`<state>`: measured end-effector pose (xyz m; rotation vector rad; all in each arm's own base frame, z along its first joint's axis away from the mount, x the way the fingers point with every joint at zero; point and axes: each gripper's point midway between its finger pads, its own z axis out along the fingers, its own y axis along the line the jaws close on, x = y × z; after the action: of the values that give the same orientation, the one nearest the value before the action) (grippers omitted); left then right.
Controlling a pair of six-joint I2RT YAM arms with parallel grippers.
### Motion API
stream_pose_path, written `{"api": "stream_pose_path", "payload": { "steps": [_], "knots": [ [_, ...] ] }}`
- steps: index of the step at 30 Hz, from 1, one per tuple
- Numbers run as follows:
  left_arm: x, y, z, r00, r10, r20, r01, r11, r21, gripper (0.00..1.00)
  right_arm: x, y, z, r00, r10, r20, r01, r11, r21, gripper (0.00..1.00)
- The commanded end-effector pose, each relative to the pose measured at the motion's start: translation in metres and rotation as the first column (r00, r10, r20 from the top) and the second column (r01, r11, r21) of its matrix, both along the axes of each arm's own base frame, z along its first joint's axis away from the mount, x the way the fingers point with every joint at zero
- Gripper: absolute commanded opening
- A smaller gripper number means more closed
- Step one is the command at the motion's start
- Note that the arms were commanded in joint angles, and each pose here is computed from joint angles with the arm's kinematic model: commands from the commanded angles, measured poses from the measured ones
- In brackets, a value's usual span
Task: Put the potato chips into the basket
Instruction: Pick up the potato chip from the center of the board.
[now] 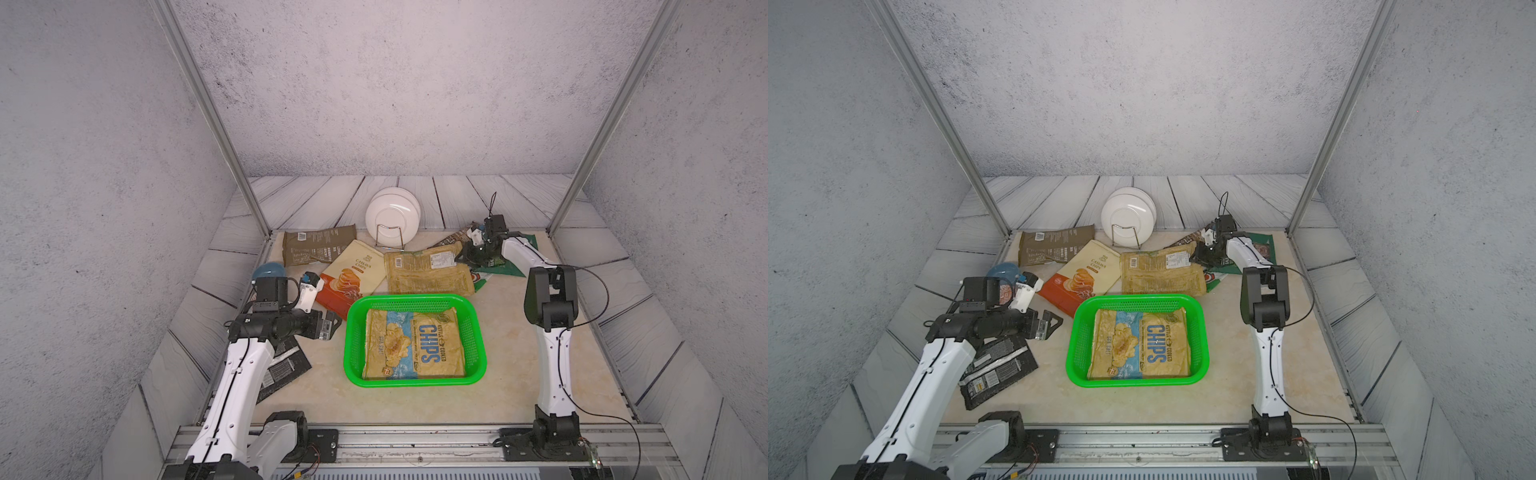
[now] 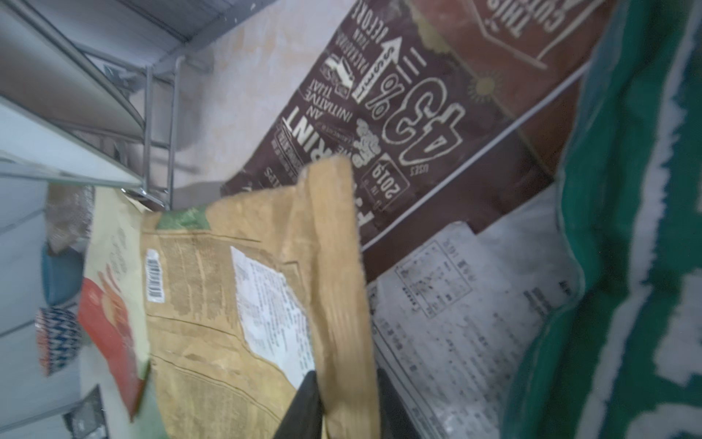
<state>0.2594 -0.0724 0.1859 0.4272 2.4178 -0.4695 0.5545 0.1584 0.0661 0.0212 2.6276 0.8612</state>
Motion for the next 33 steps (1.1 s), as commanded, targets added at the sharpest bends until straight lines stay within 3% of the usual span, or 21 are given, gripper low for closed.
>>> {"api": "stream_pose_path", "payload": {
  "steps": [1, 4, 22, 33],
  "knots": [
    [-0.004, -0.003, -0.004, 1.000, -0.018, -0.015, 0.018, 1.000, -0.002, 0.99, -0.005, 0.007, 0.000, 1.000, 0.015, -0.006, -0.015, 0.999, 0.032, 0.13],
    [-0.004, -0.003, -0.004, 1.000, -0.017, -0.015, 0.017, 1.000, -0.001, 0.99, -0.010, 0.003, 0.019, 0.999, 0.001, 0.033, -0.001, 1.000, 0.018, 0.00],
    [-0.004, -0.001, 0.000, 1.000, -0.010, 0.005, 0.010, 1.000, 0.007, 0.99, -0.076, -0.010, 0.171, 0.971, -0.055, 0.233, 0.044, 0.998, 0.053, 0.00],
    [-0.004, 0.001, 0.004, 1.000, 0.006, 0.030, -0.006, 1.000, 0.018, 0.99, -0.134, -0.001, 0.278, 0.921, -0.054, 0.386, 0.011, 0.993, 0.114, 0.00]
  ]
}}
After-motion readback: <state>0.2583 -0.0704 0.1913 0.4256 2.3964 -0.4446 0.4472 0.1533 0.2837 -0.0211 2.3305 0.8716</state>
